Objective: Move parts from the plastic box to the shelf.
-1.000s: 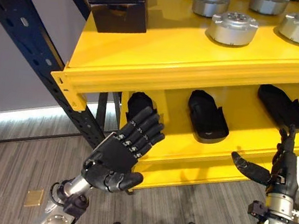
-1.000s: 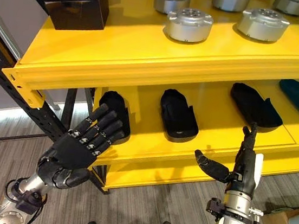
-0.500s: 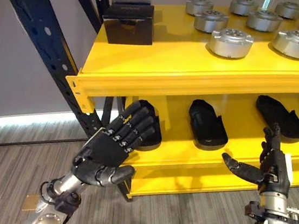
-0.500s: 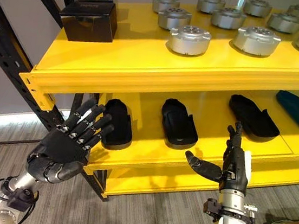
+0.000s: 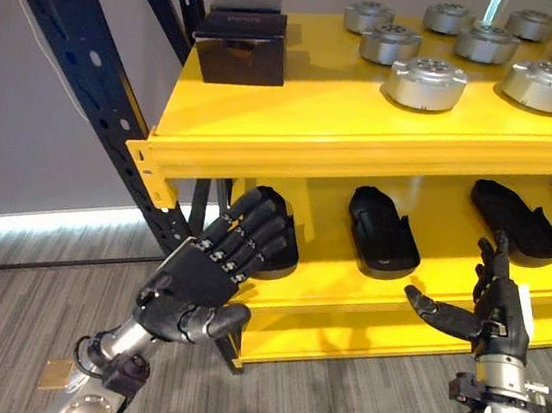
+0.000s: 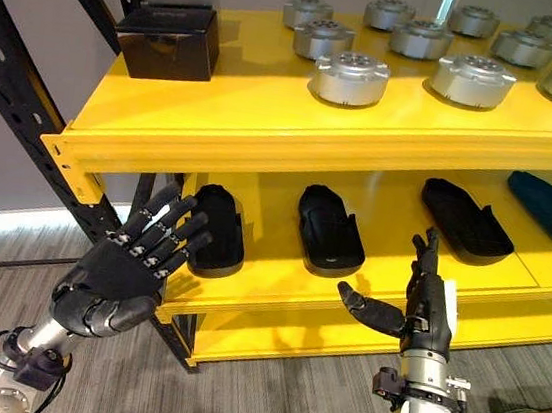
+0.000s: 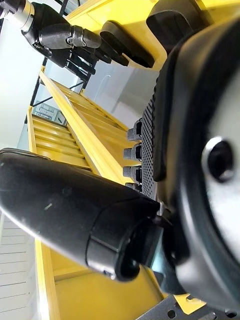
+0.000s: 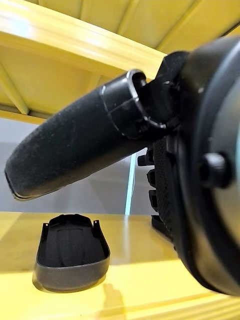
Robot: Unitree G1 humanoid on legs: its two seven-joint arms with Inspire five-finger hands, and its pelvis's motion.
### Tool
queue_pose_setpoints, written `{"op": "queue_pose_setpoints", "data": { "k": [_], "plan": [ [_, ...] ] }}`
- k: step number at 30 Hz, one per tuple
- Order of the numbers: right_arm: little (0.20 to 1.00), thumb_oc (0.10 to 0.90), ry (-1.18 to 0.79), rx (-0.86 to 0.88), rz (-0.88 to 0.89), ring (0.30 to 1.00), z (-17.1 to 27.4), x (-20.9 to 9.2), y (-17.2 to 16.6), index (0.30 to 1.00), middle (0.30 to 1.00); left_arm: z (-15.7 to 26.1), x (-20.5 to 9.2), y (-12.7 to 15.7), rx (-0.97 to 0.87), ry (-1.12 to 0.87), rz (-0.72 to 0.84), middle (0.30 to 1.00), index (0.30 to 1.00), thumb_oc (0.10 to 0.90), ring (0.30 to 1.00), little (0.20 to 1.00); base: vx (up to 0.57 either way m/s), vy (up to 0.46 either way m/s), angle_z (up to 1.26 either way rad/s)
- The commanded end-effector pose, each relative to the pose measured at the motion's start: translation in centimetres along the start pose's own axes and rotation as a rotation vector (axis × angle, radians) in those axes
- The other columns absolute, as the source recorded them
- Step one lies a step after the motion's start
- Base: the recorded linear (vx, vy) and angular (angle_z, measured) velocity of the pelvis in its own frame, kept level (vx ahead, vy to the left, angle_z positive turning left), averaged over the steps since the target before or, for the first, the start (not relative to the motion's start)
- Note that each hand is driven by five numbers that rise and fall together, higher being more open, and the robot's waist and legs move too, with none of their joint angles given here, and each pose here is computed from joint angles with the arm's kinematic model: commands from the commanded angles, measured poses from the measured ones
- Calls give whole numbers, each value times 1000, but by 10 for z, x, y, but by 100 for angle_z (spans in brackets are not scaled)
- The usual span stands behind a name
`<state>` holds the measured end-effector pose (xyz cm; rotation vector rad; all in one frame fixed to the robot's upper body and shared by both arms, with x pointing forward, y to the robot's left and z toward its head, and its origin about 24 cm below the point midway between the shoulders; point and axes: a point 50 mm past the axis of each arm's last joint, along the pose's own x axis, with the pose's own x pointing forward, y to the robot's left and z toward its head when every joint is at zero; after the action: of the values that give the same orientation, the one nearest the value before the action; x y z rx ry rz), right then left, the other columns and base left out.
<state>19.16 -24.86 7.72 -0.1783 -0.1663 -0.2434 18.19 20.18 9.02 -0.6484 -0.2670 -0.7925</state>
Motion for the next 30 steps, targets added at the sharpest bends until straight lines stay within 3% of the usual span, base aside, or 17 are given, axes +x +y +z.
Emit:
{"op": "queue_pose_setpoints", "data": {
  "k": [1, 13, 17, 23, 30],
  "plan": [
    [1000, 900, -318, 73, 35, 1000, 57, 22, 7, 1000, 1000, 41, 25, -13, 112, -155, -180, 1000, 1000, 900, 1000, 1000, 0, 0, 0],
    [1000, 900, -297, 23, 79, 1000, 53, 20, 12, 1000, 1000, 38, 19, -12, 103, -123, -194, 1000, 1000, 900, 1000, 1000, 1, -4, 0],
    [1000, 900, -252, -92, 43, 1000, 46, 20, 9, 1000, 1000, 39, 17, -11, 97, -110, -197, 1000, 1000, 900, 1000, 1000, 32, -84, 1],
    [1000, 900, -142, -558, 71, 1000, 27, 27, -2, 1000, 1000, 42, 11, -9, 109, -118, -199, 1000, 1000, 900, 1000, 1000, 30, -166, 0],
    [1000, 900, -190, -700, 145, 1000, 33, 34, -13, 1000, 1000, 48, 3, -5, 139, -171, -173, 1000, 1000, 900, 1000, 1000, 16, -181, 0]
  ]
}}
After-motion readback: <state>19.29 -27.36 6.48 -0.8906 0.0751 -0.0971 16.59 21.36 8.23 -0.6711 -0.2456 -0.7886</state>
